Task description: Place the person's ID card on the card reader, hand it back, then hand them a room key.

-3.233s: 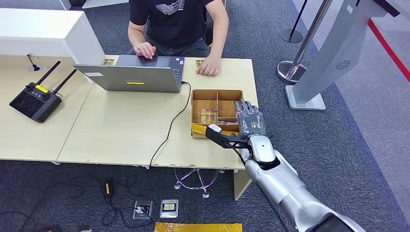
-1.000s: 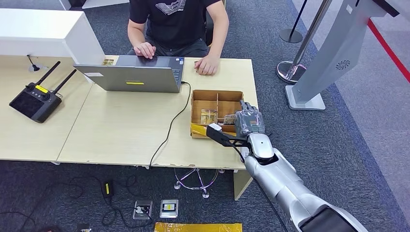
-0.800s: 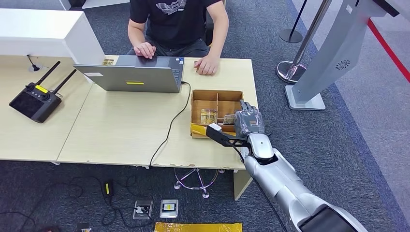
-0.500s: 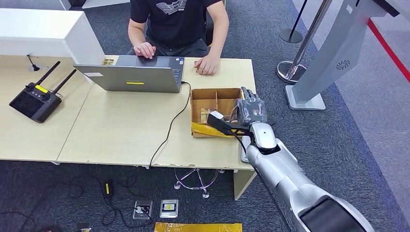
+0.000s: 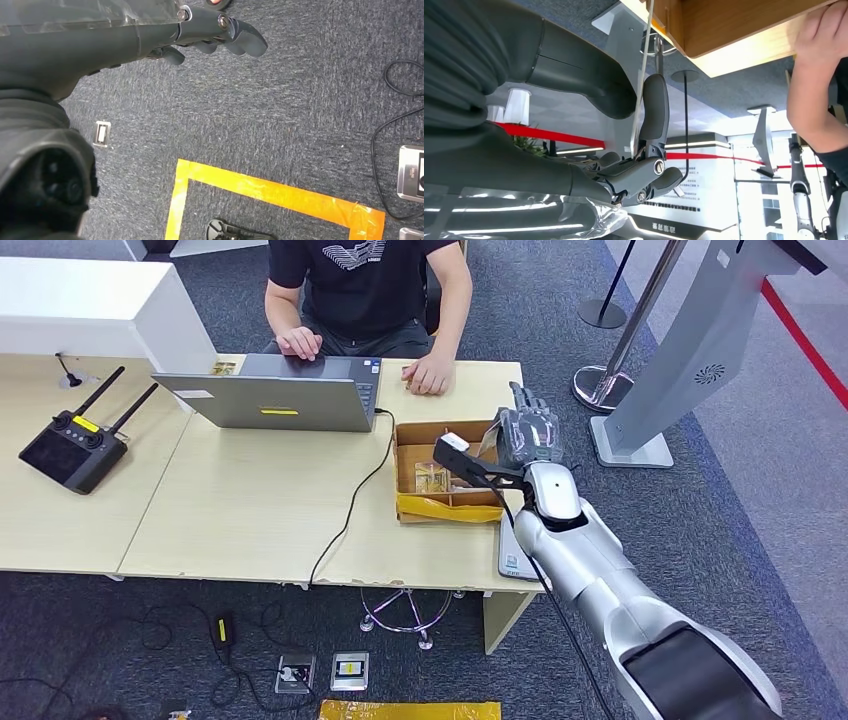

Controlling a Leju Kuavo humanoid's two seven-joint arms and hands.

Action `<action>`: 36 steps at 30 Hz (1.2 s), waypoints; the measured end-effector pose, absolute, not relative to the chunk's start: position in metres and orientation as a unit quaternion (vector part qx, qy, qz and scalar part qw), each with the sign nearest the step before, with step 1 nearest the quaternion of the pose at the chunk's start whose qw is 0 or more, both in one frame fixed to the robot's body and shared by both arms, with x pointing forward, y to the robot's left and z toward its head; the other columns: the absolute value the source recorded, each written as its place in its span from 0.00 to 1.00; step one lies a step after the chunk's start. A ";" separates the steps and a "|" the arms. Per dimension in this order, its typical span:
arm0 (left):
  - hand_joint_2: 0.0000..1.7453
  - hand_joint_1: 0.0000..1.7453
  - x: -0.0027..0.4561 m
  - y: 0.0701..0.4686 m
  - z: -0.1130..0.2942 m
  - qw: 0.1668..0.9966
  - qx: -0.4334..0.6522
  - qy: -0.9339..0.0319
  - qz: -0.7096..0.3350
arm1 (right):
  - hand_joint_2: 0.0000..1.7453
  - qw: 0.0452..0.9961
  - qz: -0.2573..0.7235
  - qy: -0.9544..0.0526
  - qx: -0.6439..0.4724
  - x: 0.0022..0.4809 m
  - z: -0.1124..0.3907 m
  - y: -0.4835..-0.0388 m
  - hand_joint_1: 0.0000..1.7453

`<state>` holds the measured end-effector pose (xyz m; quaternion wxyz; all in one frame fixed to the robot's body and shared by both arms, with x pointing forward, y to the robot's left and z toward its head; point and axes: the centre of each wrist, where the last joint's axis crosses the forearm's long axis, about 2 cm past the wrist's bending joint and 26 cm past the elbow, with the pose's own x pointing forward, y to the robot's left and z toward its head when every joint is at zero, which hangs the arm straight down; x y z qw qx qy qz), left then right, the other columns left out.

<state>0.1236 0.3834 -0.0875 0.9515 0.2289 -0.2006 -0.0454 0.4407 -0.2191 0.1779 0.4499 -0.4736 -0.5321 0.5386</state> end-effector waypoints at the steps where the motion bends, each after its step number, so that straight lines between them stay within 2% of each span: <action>1: 0.00 0.00 0.124 0.383 -0.087 0.951 0.229 -0.201 -0.046 | 1.00 0.450 0.538 -0.532 -0.474 0.441 0.178 -0.219 1.00; 17: 0.00 0.00 0.125 0.381 -0.087 0.950 0.231 -0.203 -0.050 | 1.00 0.442 0.526 -0.548 -0.477 0.442 0.179 -0.219 1.00; 30: 0.00 0.00 0.139 0.376 -0.084 0.946 0.229 -0.217 -0.068 | 1.00 0.421 0.486 -0.578 -0.503 0.466 0.229 -0.209 1.00; 36: 0.00 0.00 0.140 0.375 -0.084 0.946 0.227 -0.218 -0.071 | 1.00 0.423 0.483 -0.577 -0.505 0.467 0.233 -0.204 1.00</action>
